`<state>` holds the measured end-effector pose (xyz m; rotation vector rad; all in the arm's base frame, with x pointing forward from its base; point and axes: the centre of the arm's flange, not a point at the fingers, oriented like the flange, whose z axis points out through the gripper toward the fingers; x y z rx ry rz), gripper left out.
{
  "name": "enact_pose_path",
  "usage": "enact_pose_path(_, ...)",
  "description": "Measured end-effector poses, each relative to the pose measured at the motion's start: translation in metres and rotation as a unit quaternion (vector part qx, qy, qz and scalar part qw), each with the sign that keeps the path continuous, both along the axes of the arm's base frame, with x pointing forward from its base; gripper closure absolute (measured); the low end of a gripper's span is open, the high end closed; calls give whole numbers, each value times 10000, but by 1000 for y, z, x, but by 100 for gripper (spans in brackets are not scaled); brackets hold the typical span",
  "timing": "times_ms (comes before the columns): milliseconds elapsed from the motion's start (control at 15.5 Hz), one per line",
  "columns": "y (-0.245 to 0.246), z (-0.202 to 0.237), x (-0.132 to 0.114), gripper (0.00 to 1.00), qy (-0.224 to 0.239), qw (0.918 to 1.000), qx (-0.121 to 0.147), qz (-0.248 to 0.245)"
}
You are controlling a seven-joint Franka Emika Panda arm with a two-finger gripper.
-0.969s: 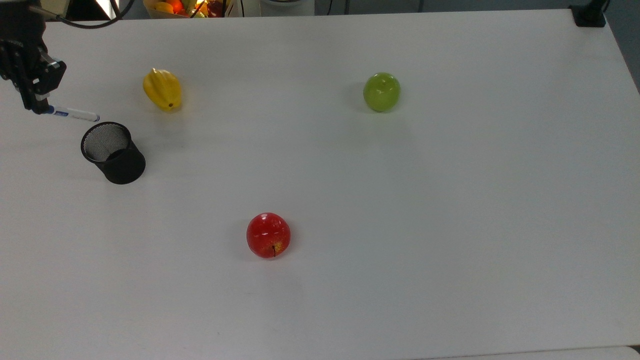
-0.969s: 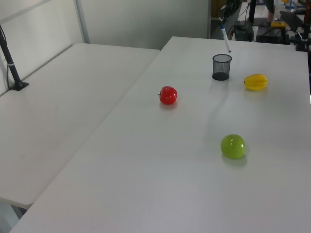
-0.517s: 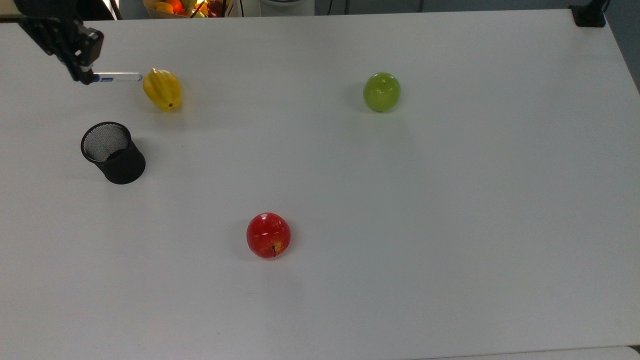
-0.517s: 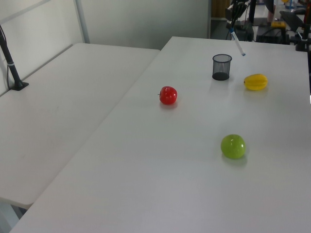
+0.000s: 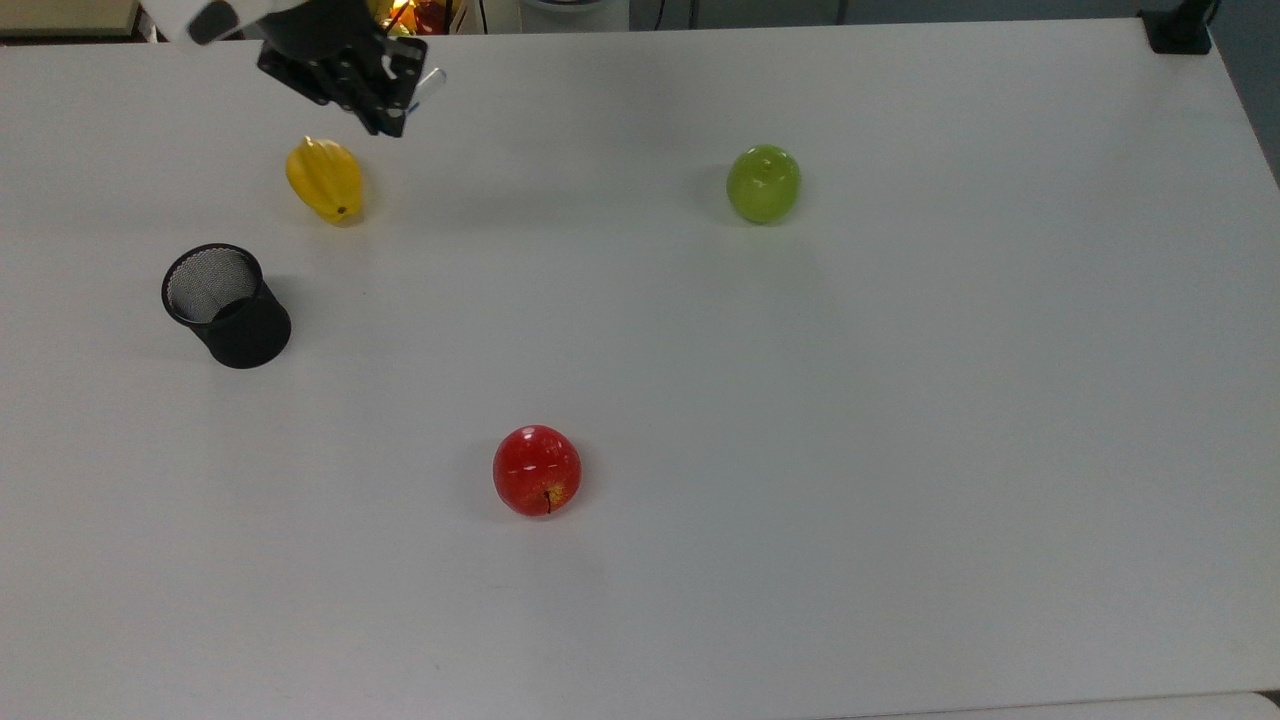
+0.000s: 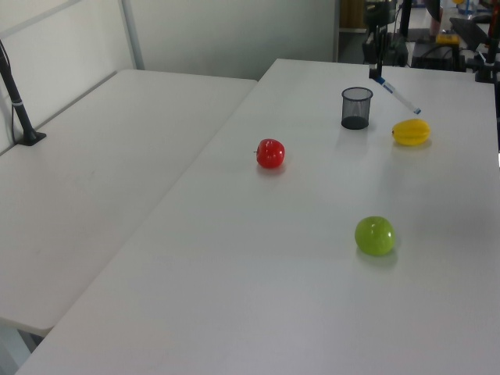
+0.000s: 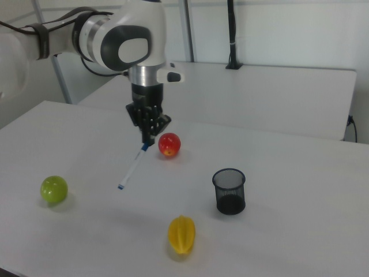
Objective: Take marker pen
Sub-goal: 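Carry the marker away from the cup and lower it to the table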
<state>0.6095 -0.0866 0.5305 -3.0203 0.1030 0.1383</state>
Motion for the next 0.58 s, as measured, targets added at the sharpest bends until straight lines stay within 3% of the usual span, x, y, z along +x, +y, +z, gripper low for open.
enact_pose_path(323, 64, -34, -4, 84, 487, 9974, 60, 529)
enact_pose_path(581, 83, -64, -3, 84, 769, 9947, 70, 680)
